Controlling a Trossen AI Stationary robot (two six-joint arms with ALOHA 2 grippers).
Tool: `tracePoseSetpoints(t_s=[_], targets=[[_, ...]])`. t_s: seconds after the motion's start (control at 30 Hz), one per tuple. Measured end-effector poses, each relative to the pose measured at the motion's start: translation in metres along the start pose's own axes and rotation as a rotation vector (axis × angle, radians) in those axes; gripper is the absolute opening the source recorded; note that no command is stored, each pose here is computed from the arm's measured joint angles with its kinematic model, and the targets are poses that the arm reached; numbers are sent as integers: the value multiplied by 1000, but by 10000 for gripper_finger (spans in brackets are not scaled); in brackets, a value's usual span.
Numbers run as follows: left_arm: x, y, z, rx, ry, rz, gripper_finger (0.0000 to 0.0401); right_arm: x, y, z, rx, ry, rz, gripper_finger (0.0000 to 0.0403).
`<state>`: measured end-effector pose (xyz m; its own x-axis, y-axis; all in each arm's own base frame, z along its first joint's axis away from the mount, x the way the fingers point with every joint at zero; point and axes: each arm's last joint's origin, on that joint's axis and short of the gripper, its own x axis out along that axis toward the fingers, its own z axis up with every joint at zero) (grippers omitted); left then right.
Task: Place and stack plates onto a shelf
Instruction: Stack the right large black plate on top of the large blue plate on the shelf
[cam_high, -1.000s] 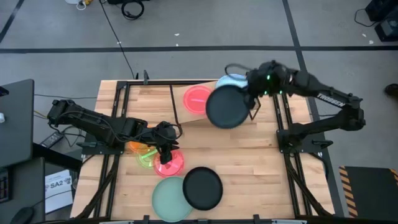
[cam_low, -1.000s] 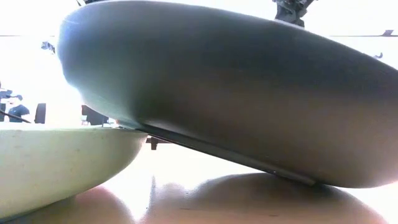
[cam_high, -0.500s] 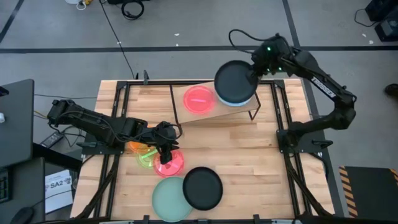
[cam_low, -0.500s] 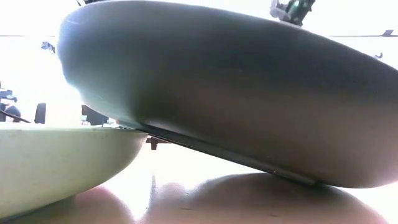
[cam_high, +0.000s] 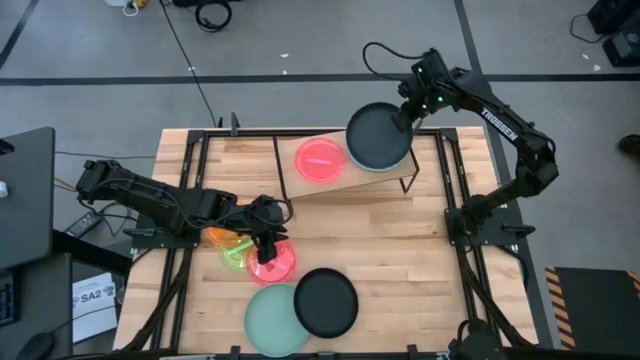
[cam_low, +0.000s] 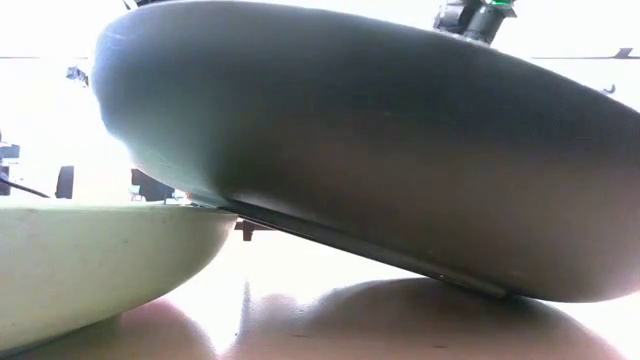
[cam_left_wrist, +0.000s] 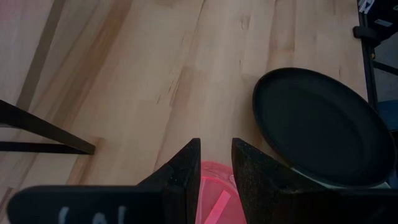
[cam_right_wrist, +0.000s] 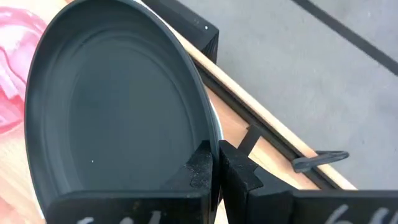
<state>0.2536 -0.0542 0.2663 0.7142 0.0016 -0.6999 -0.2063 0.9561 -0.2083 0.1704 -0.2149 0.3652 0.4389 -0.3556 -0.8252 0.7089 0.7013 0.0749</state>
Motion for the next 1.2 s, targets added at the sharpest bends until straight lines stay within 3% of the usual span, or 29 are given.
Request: tracePoseSetpoints(t_s=[0.43,1.2], targets=[[0,0,0,0,0,0,96,20,-4,-3,13,123,39,23],[0,0,0,0,0,0,96,26,-4,0,15,114,58,27]])
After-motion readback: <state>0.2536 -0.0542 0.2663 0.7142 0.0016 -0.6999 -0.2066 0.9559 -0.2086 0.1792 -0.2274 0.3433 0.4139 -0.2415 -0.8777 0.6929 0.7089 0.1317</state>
